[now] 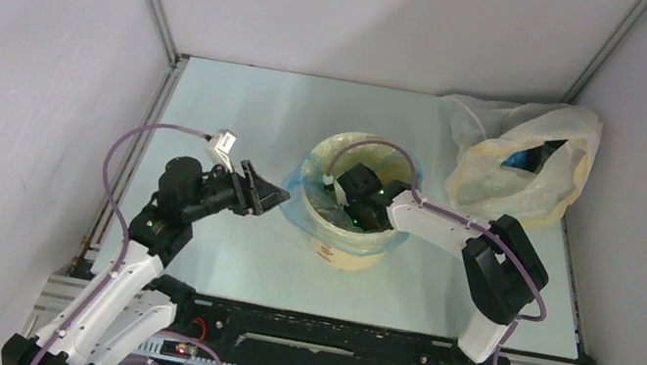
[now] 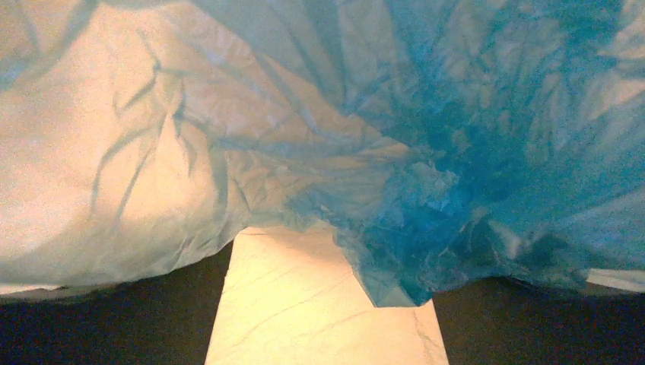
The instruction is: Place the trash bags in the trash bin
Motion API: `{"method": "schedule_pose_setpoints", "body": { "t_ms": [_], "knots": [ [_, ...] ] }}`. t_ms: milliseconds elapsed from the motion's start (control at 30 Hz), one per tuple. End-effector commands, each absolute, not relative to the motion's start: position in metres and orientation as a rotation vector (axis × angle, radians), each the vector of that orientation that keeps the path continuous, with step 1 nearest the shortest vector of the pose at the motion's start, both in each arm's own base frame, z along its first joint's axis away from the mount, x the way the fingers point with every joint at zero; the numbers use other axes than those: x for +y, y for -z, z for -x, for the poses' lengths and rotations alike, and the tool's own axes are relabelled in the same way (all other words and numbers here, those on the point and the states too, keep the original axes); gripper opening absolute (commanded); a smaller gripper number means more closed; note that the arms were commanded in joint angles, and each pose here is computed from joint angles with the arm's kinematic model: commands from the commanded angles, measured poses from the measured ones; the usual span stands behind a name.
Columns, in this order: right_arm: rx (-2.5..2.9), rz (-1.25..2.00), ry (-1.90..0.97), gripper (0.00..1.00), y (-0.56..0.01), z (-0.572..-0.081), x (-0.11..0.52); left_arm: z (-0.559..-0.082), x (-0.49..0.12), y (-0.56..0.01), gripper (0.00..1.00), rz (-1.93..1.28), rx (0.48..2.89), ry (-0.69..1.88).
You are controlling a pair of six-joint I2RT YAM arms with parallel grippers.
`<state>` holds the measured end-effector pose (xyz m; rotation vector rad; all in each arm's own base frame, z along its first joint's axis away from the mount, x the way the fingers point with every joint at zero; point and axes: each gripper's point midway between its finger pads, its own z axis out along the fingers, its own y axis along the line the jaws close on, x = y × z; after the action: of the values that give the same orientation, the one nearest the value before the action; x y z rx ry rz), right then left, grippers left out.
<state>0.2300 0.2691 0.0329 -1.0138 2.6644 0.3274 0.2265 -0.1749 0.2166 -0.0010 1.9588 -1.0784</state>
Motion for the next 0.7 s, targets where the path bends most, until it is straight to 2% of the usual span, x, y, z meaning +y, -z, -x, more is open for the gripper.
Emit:
{"method": "schedule_pose_setpoints", "body": {
  "t_ms": [0,67,133,233,367,400,533,667],
  "knots": [
    [2.622,1.004,-0.37,0.87,-0.049,-0.231,0.275,-0.228,-0.175,-0.232,0.74,-0.038,1.913,1.065],
    [2.624,1.004,-0.374,0.71,-0.05,-0.23,0.275,-0.229,-0.175,-0.229,0.73,-0.038,1.923,1.062],
    [2.631,0.998,-0.369,0.59,-0.05,-0.23,0.273,-0.23,-0.176,-0.227,0.73,-0.037,1.93,1.062],
    [2.632,0.984,-0.355,0.52,-0.05,-0.231,0.272,-0.23,-0.176,-0.228,0.73,-0.038,1.924,1.065],
    [2.624,0.953,-0.368,0.53,-0.057,-0.233,0.272,-0.231,-0.175,-0.228,0.73,-0.039,1.923,1.06],
    [2.617,0.946,-0.38,0.5,-0.06,-0.234,0.273,-0.231,-0.175,-0.226,0.72,-0.039,1.928,1.057],
    [2.595,0.922,-0.425,0.28,-0.072,-0.234,0.276,-0.233,-0.177,-0.218,0.69,-0.04,1.947,1.061],
    [2.584,0.909,-0.435,0.21,-0.079,-0.234,0.275,-0.237,-0.179,-0.208,0.66,-0.035,1.964,1.065]
  ]
}}
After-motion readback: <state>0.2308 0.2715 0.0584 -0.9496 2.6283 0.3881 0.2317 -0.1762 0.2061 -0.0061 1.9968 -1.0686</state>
